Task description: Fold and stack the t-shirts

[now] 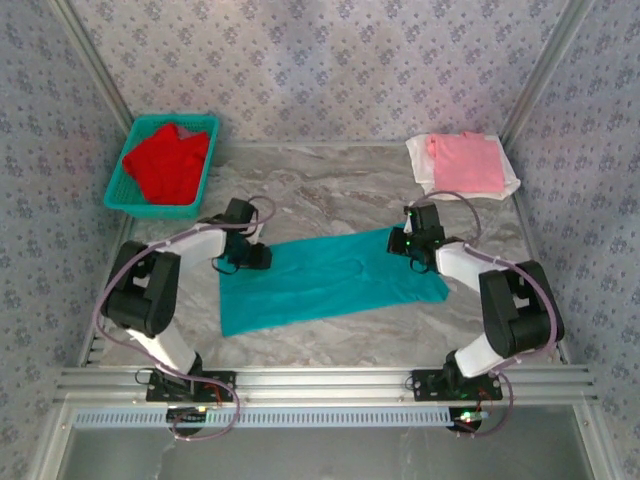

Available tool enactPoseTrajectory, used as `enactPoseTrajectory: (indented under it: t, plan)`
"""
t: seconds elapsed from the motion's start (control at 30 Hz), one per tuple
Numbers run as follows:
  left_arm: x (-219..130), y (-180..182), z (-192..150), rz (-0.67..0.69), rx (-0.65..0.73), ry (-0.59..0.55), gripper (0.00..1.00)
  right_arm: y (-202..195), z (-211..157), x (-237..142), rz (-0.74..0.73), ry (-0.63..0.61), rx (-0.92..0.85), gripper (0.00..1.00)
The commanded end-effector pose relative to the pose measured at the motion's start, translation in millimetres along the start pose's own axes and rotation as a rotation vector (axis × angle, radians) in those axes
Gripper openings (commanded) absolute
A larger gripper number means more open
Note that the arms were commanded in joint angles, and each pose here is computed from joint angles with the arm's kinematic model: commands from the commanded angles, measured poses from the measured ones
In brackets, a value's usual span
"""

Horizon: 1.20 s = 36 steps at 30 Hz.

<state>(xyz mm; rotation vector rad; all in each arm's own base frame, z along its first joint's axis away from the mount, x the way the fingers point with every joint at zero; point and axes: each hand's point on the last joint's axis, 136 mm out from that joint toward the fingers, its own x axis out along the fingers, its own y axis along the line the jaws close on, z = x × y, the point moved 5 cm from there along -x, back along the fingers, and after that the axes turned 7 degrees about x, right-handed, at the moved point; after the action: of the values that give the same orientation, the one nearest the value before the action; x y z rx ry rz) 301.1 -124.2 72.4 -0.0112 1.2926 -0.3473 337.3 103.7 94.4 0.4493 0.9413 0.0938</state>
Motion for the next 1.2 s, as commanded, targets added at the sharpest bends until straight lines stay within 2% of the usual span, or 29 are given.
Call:
enactPoseTrajectory:
  t: [0.0, 0.17, 0.37, 0.53, 0.63, 0.77, 0.93, 1.1, 1.17]
  plan:
    - [-11, 16, -2, 0.011, -0.158, -0.052, 0.38, -12, -5, 7, -0.097, 0.072, 0.047, 0.09]
    - [-13, 28, -23, 0.032, -0.259, -0.045, 0.37, -14, -2, 23, -0.125, 0.116, 0.084, 0.09]
    - [-20, 28, -48, 0.032, -0.343, -0.048, 0.35, 1, 11, 52, -0.108, 0.165, 0.073, 0.1]
    - [-35, 26, -71, 0.039, -0.364, -0.061, 0.35, 24, 37, 71, -0.062, 0.143, 0.072, 0.1]
    - [-48, 19, -78, 0.027, -0.323, -0.086, 0.35, 45, 58, 76, -0.016, 0.127, 0.058, 0.12]
    - [-67, 1, -66, -0.031, -0.228, -0.156, 0.35, 67, 79, 61, 0.036, 0.093, 0.024, 0.16]
    - [-82, -11, -35, -0.083, -0.156, -0.247, 0.36, 74, 90, 24, 0.04, 0.045, -0.005, 0.2]
    - [-81, -22, 8, -0.133, -0.089, -0.279, 0.35, 66, 76, -8, 0.035, 0.019, 0.001, 0.21]
    - [-75, -27, 26, -0.144, -0.061, -0.287, 0.35, 53, 59, -13, 0.012, 0.037, 0.018, 0.2]
